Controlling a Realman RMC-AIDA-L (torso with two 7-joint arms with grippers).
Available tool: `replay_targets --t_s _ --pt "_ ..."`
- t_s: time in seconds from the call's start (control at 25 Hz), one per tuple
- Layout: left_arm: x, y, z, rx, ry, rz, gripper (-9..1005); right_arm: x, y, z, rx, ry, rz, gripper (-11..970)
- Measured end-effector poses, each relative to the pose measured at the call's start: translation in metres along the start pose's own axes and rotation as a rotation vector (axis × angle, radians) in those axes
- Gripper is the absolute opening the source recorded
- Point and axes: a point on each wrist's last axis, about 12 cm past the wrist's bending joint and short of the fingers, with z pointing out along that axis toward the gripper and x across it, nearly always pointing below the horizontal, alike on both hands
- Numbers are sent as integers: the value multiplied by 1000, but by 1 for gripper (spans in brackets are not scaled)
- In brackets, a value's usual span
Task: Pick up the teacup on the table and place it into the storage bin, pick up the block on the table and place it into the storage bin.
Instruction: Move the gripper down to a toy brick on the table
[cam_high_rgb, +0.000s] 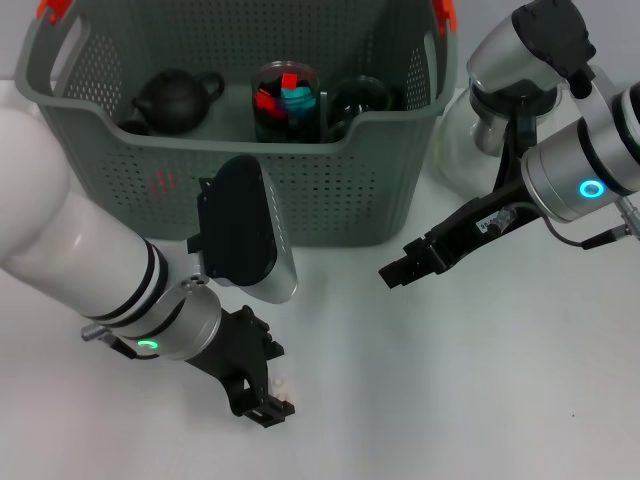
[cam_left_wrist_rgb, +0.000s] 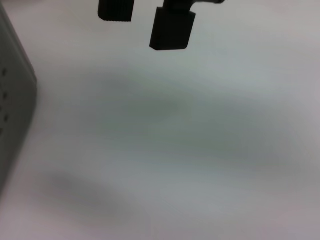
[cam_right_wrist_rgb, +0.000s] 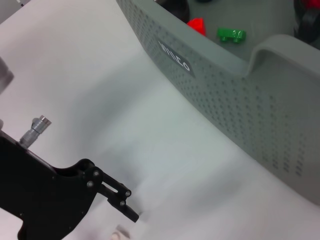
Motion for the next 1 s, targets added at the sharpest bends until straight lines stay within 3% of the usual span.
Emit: replay_targets --t_s 1.0 --pt "-3 3 -2 -28 8 -5 681 1 -1 0 0 4 0 559"
